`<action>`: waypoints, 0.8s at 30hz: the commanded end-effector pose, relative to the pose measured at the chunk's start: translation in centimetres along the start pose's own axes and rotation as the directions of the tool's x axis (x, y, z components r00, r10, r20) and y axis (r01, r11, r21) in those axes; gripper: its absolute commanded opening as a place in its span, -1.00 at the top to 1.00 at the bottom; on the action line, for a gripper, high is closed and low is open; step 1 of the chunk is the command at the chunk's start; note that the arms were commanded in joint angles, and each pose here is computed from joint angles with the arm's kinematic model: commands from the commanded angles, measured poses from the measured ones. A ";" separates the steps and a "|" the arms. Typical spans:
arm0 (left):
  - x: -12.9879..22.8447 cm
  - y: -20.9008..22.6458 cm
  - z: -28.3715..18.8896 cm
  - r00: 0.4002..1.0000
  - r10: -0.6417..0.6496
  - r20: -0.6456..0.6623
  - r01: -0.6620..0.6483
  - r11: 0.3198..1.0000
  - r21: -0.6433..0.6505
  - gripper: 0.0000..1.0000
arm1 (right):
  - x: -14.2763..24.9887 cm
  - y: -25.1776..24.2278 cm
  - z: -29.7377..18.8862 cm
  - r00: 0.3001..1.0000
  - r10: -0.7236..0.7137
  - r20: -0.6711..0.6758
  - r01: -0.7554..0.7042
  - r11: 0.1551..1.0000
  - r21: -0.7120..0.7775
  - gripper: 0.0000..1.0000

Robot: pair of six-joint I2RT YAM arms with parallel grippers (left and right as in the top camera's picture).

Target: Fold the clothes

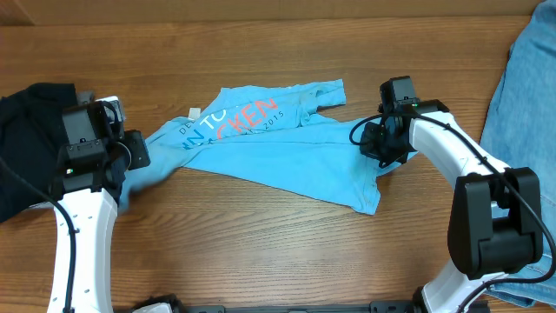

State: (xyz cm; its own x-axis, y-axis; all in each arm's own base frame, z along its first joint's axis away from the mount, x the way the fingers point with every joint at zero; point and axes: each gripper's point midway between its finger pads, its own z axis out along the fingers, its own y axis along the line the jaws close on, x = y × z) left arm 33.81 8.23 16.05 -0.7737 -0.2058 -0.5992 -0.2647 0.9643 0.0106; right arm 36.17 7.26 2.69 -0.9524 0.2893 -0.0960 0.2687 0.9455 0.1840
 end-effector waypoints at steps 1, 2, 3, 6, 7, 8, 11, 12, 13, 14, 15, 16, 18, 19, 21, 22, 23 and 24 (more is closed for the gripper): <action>-1.1 -0.2 -0.9 0.999 -0.024 0.036 0.023 1.000 0.013 0.74 | 0.3 0.4 0.1 1.000 0.002 -0.017 -0.002 1.000 -0.023 0.92; -1.1 -0.2 -0.9 0.999 -0.023 0.036 0.023 1.000 0.013 0.74 | 0.2 0.6 -0.9 1.000 -0.003 -0.028 0.002 1.000 -0.018 0.92; -1.1 -0.2 -0.9 0.999 -0.024 0.037 0.023 1.000 0.013 0.74 | 0.0 0.9 -1.9 0.999 -0.018 -0.033 0.017 1.000 -0.016 0.92; -1.1 -0.2 -0.9 0.999 -0.024 0.036 0.023 1.000 0.013 0.73 | 1.5 1.6 -8.4 0.987 -0.129 -0.096 0.129 0.992 -0.002 0.92; -1.1 -0.1 -0.9 0.999 -0.024 0.037 0.023 1.000 0.012 0.73 | 2.9 1.3 -9.7 0.975 -0.174 -0.134 0.176 0.984 0.003 0.92; -1.1 -0.1 -0.9 0.999 -0.024 0.039 0.023 1.000 0.013 0.73 | 4.6 0.9 -10.6 0.960 -0.213 -0.183 0.217 0.976 0.004 0.92; -1.2 -0.2 -0.9 0.999 -0.024 0.044 0.024 1.000 0.013 0.72 | 9.4 -1.2 -12.5 0.898 -0.225 -0.378 0.257 0.966 0.034 0.92; -1.2 -0.2 -0.9 0.999 -0.024 0.042 0.024 1.000 0.013 0.72 | 10.2 -1.6 -12.8 0.885 -0.212 -0.415 0.252 0.967 0.041 0.92; -1.1 -0.2 -0.9 0.999 -0.024 0.037 0.024 1.000 0.013 0.72 | 11.0 -1.6 -13.1 0.877 -0.176 -0.447 0.218 0.975 0.044 0.89; -1.0 -0.1 -0.9 0.999 -0.024 0.032 0.023 1.000 0.013 0.71 | 11.2 -1.7 -13.2 0.880 -0.149 -0.451 0.196 0.979 0.057 0.82; -0.8 -0.1 -0.9 0.999 -0.024 0.027 0.023 1.000 0.012 0.70 | 11.2 -1.7 -13.2 0.883 -0.128 -0.452 0.177 0.982 0.068 0.39; -0.8 -0.1 -0.9 0.999 -0.024 0.026 0.023 1.000 0.012 0.69 | 11.1 -1.6 -13.1 0.887 -0.128 -0.445 0.175 0.982 0.067 0.09; -0.8 -0.1 -0.9 0.999 -0.024 0.025 0.024 1.000 0.013 0.66 | 10.7 -1.5 -12.9 0.893 -0.133 -0.429 0.176 0.982 0.062 -0.05; -0.7 -0.1 -0.9 0.999 -0.029 0.021 0.029 1.000 0.012 0.65 | 10.6 -1.5 -12.9 0.895 -0.135 -0.425 0.177 0.982 0.060 -0.05; -0.1 -0.1 -0.9 0.999 -0.038 -0.003 0.039 0.999 0.011 0.62 | 10.4 -1.4 -12.8 0.898 -0.137 -0.418 0.177 0.982 0.058 -0.05; 0.5 -0.1 -0.9 0.998 -0.053 -0.029 0.053 0.999 0.009 0.58 | 10.4 -1.4 -12.8 0.899 -0.138 -0.417 0.177 0.983 0.057 -0.05; 1.4 -0.1 -0.9 0.995 -0.074 -0.063 0.074 0.997 0.004 0.56 | 10.3 -1.3 -12.7 0.900 -0.139 -0.413 0.177 0.983 0.056 -0.08; 2.4 0.0 -1.0 0.989 -0.110 -0.103 0.110 0.994 -0.003 0.51 | 10.1 -1.2 -12.6 0.903 -0.142 -0.405 0.178 0.983 0.054 -0.15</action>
State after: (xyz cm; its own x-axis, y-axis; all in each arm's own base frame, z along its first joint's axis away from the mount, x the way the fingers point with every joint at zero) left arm 32.13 7.86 14.94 -0.8106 -0.2465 -0.5312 -0.2895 0.9572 -0.0023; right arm 23.96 6.95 13.55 -0.9488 0.0648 0.3092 0.0999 0.9901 0.0990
